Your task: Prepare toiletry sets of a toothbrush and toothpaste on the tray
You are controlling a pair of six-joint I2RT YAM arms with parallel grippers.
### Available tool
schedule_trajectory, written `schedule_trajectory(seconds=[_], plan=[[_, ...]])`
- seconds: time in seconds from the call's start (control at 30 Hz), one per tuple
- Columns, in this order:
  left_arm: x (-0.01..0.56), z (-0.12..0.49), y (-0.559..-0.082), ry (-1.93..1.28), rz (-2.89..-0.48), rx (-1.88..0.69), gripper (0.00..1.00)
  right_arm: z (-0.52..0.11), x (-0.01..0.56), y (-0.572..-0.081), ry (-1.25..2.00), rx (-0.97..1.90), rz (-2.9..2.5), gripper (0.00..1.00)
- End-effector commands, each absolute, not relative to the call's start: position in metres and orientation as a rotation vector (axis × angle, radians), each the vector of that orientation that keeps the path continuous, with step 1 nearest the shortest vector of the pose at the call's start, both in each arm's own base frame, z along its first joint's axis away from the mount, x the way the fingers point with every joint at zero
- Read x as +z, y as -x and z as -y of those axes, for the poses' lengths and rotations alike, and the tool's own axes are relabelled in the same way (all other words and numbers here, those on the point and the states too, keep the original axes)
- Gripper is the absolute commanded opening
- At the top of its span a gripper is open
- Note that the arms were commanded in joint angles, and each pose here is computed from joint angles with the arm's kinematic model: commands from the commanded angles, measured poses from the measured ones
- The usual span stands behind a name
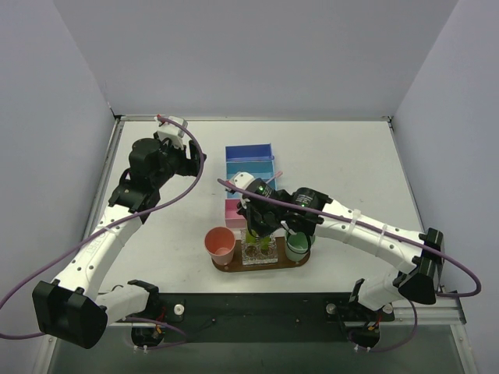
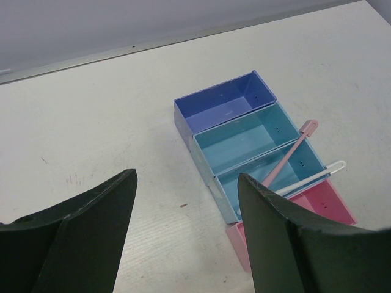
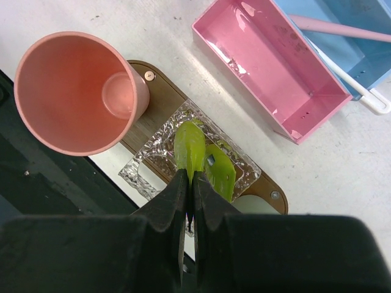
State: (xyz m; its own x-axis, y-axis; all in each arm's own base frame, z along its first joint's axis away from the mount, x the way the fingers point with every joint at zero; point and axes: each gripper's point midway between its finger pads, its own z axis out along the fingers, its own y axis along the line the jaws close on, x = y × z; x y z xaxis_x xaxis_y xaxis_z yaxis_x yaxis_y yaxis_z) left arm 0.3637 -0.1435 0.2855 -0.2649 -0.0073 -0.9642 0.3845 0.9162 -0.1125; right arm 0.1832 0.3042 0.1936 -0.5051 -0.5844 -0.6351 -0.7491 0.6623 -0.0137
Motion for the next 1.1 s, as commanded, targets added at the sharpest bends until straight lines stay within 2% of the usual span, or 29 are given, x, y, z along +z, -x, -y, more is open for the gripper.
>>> schedule_trajectory(seconds=[0.0, 0.47, 0.67, 0.93, 1.07], plan=[[0.295, 0.144, -0.365, -0.292, -1.775, -0.382, 0.77, -0.312, 0.185, -0.185, 1.033, 0.351, -2.257, 0.00], [0.293, 0.145, -0.366, -0.294, -1.781, -0.382, 0.77, -0.313, 0.171, -0.185, 1.046, 0.332, -2.284, 0.01], [0.292, 0.144, -0.366, -0.289, -1.785, -0.379, 0.77, -0.313, 0.170, -0.184, 1.048, 0.336, -2.284, 0.11], [0.295, 0.142, -0.366, -0.287, -1.778, -0.370, 0.77, -0.313, 0.174, -0.184, 1.044, 0.344, -2.278, 0.17], [0.296, 0.141, -0.365, -0.285, -1.777, -0.365, 0.77, -0.316, 0.189, -0.183, 1.030, 0.385, -2.247, 0.24]])
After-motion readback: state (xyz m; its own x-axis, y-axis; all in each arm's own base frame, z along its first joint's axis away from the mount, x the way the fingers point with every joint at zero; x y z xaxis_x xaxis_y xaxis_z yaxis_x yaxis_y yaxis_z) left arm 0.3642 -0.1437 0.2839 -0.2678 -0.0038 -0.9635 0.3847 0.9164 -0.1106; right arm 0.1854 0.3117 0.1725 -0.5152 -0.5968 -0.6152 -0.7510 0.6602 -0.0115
